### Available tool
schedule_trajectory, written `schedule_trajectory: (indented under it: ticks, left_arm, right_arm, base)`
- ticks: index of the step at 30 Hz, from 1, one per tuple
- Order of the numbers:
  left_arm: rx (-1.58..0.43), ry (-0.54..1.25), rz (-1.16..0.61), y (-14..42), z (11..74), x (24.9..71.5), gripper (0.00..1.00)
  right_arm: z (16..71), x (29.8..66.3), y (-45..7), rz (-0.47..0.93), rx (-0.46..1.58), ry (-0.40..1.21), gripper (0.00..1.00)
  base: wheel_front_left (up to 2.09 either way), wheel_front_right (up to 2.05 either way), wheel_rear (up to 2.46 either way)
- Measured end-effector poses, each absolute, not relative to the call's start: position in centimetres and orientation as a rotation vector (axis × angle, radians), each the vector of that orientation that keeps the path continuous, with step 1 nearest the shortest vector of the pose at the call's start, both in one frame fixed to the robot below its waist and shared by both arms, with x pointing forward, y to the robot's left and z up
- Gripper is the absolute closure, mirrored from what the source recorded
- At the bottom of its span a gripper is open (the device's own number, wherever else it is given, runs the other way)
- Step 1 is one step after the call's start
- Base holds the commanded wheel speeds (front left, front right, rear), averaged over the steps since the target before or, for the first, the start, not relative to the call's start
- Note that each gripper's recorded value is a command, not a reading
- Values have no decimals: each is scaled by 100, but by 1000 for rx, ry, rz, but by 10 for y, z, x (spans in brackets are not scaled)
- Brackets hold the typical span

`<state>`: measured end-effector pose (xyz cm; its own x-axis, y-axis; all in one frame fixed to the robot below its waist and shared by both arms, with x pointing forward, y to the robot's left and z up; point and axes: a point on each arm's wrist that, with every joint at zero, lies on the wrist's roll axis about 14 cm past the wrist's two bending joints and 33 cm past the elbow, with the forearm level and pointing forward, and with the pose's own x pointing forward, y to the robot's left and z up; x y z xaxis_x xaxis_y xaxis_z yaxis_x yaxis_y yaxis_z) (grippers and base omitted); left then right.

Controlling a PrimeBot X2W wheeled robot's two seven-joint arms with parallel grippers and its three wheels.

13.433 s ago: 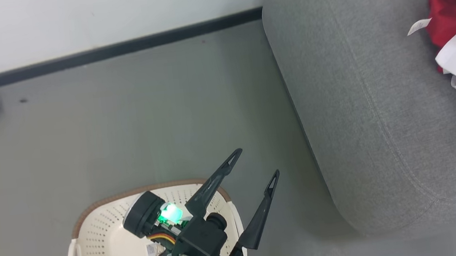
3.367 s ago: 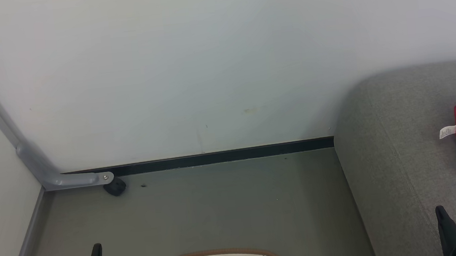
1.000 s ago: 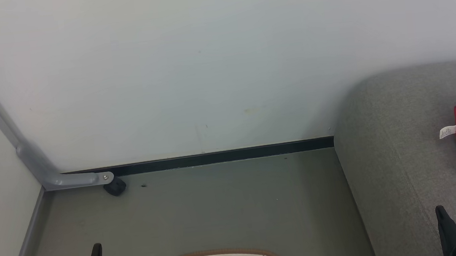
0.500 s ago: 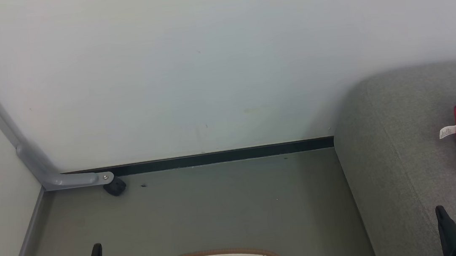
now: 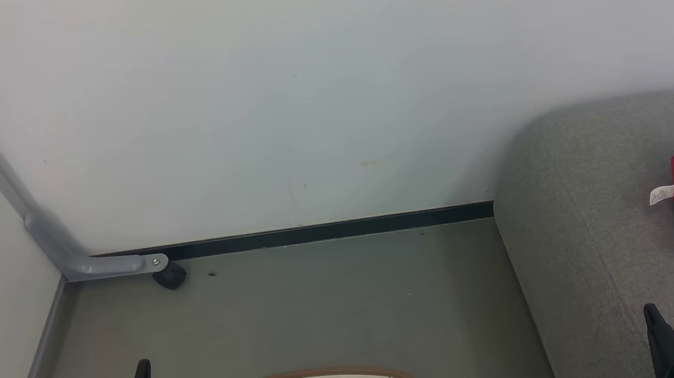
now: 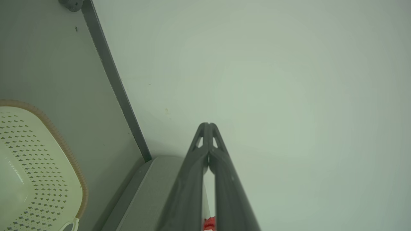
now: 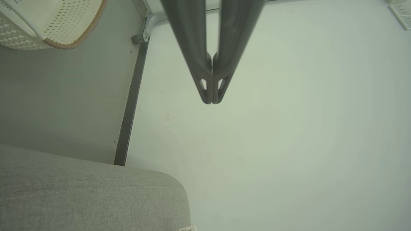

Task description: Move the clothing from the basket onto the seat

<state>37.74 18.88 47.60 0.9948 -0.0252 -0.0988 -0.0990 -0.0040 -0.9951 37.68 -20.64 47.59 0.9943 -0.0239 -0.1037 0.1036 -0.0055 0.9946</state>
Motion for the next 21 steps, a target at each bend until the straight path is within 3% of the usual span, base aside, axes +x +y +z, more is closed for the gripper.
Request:
schedule_trajectory:
  ticks: [21]
  left_arm:
    - [-1575, 98, 58, 189, 476, 377, 100]
  right_arm:
    - [476, 377, -206, -101, 1573, 62, 100]
  base:
    - [0, 0, 0]
